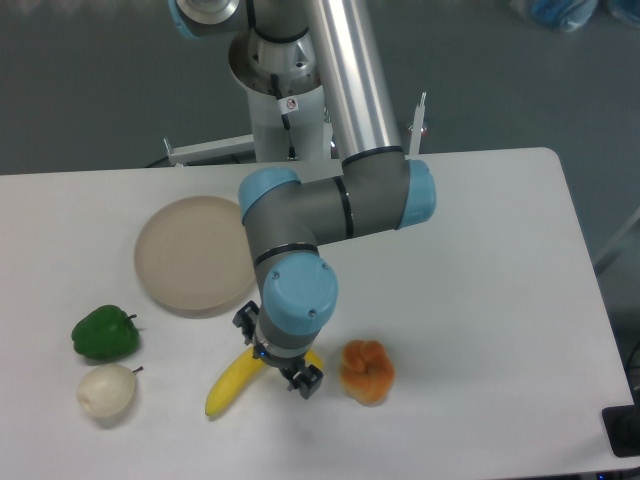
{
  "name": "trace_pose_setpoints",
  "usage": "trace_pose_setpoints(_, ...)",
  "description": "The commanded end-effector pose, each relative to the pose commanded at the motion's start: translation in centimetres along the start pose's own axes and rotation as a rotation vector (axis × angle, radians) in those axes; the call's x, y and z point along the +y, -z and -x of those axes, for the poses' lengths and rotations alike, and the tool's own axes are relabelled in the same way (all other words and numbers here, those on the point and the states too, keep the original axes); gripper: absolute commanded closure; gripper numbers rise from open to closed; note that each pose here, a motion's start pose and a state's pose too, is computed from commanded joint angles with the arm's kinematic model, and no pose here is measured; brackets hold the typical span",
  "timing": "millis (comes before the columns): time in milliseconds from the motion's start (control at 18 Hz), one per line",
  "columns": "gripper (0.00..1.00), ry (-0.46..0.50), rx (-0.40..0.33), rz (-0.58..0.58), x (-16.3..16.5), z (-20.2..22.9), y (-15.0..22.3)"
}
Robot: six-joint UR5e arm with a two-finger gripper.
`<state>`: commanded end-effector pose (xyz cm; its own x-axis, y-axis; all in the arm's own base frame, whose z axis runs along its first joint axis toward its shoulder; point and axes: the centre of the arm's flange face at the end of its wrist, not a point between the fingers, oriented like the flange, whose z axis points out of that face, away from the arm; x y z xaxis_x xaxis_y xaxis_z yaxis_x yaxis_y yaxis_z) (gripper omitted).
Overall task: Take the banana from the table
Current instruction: 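Close the gripper around the middle of the yellow banana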
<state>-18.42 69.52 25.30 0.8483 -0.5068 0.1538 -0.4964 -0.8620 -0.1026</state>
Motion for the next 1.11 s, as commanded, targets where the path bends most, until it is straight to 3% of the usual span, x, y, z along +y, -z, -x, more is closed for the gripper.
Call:
trace_pose_setpoints(556, 0.0, 0.057, 0.024, 0.023, -1.1, -0.7, -2.7)
trace_pose_setpoints(1111, 0.0, 0.131, -0.024, 0.0, -2.3, -2.0, -7.5)
